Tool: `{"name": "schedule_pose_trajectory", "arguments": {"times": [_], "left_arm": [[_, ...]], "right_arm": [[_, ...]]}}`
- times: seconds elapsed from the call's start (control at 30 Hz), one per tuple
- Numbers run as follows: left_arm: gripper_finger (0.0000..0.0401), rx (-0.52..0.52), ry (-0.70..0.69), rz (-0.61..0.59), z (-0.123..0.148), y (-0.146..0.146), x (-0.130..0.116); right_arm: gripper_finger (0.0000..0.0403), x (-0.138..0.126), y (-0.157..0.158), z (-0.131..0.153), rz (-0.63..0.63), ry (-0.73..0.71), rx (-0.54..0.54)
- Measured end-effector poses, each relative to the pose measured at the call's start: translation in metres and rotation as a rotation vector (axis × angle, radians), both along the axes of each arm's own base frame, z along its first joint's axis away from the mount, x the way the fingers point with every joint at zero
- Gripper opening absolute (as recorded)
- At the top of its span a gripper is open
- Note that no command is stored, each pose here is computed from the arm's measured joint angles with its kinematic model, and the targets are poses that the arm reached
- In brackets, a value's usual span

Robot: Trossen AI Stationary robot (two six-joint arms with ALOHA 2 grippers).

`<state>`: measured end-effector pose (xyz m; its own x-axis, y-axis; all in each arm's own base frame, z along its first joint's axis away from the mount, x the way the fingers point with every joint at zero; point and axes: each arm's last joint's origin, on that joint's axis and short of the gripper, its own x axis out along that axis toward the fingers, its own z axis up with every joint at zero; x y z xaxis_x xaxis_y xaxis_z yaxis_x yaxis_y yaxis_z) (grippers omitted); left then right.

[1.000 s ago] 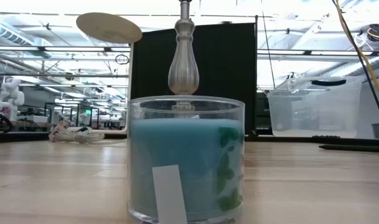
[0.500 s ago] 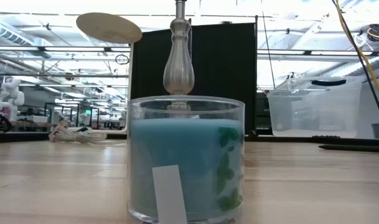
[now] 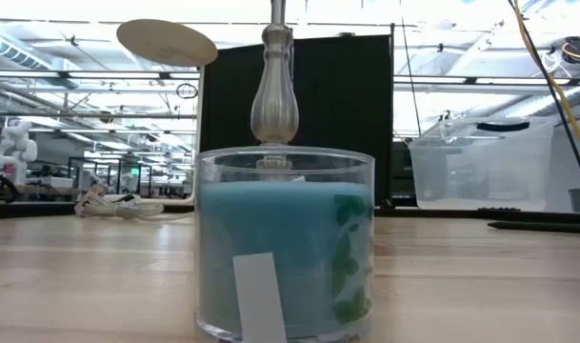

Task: Screw lightbulb
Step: Insert the lightbulb into the silver lamp socket

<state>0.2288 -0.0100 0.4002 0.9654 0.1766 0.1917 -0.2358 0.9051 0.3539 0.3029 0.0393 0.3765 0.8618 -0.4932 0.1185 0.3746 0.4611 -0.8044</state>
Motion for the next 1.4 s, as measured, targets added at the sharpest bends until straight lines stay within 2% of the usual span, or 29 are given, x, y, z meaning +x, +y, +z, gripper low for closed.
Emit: {"name": "schedule_pose_trajectory", "arguments": {"times": [0.27, 0.63, 0.8, 1.3, 1.4], "left_arm": [[0.0, 0.058, -0.006, -0.05, 0.001, -0.015, -0.002], [0.0, 0.123, -0.067, -0.064, 0.008, -0.023, -0.004], [0.0, 0.124, -0.052, -0.06, 0.006, -0.022, -0.001], [0.0, -0.013, -0.021, 0.086, 0.001, 0.007, 0.001], [0.0, -0.038, 0.007, 0.157, -0.002, 0.013, 0.002]], "right_arm": [[0.0, 0.0, -0.017, 0.007, -0.064, -0.04, -0.048], [0.0, 0.0, -0.015, 0.013, -0.007, -0.072, -0.122], [0.0, 0.0, -0.014, 0.013, 0.025, -0.075, -0.131], [0.0, -0.001, 0.003, 0.012, 0.101, -0.061, -0.135], [0.0, -0.001, 0.009, 0.009, 0.127, -0.035, -0.137]]}}
